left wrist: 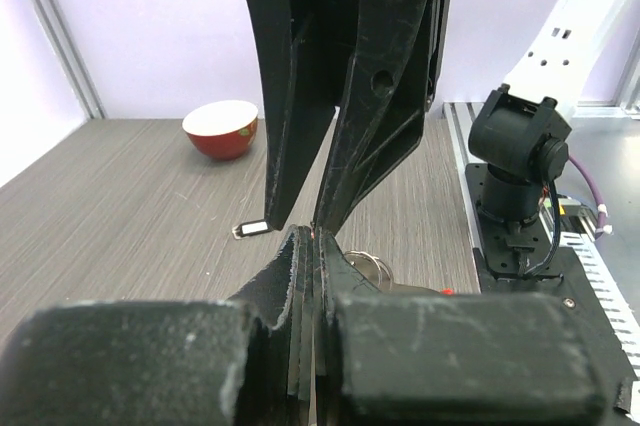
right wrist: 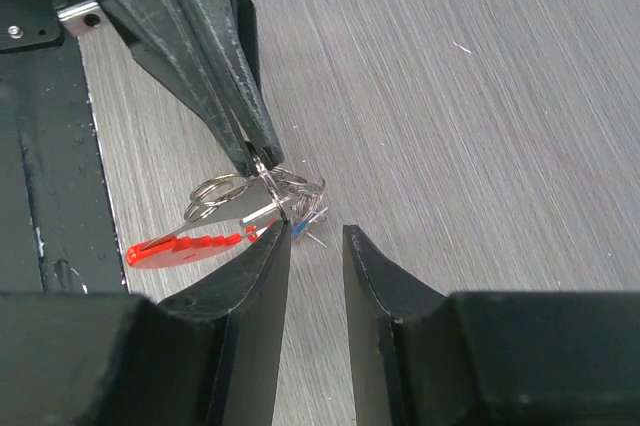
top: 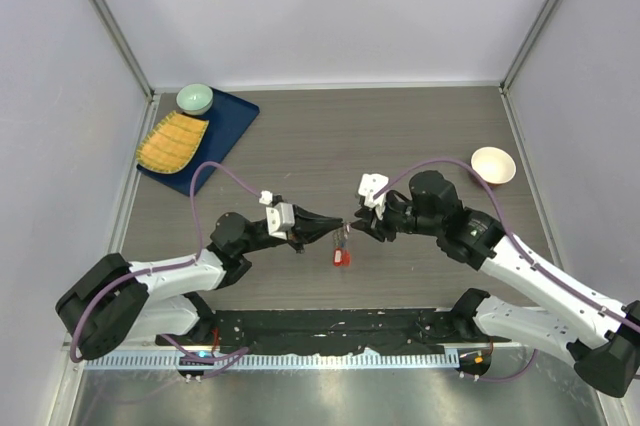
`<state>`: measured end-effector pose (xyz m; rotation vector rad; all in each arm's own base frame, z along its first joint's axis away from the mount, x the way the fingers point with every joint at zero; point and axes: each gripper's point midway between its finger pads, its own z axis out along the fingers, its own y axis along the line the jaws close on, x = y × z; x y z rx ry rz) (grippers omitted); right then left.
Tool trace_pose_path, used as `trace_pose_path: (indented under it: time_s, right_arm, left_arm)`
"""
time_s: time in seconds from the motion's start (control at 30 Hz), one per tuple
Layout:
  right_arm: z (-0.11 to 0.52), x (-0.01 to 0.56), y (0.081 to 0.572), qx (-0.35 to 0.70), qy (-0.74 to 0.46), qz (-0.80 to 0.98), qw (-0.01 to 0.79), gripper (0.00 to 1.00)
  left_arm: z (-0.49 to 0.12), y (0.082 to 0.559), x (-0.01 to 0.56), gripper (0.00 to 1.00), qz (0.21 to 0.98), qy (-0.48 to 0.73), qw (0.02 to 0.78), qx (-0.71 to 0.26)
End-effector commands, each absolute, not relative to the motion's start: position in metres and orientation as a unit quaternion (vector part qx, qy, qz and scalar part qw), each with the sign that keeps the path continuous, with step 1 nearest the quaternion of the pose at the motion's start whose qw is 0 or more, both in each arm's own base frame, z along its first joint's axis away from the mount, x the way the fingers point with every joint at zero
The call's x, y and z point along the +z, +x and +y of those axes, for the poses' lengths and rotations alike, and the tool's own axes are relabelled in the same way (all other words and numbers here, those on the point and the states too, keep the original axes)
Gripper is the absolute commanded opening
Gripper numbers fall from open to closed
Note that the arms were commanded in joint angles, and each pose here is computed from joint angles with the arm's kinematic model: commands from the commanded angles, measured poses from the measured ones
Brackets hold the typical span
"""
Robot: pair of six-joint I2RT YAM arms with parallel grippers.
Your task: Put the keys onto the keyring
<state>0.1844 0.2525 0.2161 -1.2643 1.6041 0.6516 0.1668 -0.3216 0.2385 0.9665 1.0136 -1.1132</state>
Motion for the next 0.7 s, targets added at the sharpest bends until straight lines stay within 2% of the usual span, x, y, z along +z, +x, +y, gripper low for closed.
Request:
trace_pose_path:
  time_s: [0.0, 0.67]
  right_arm:
    - [0.261, 0.249, 0.175, 0.296, -0.542, 0.611, 0.495, 0.34]
    - [0.267, 0.246, 0.168, 0.313, -0.562, 0.613, 0.459, 0.32]
  left_arm:
    - [-0.321, 0.16, 0.265, 0.0, 0.39, 0.434, 0.653, -0.482]
    - [-0.321, 0.161, 0.269, 0.0, 0.39, 0.433, 0.656, -0.478]
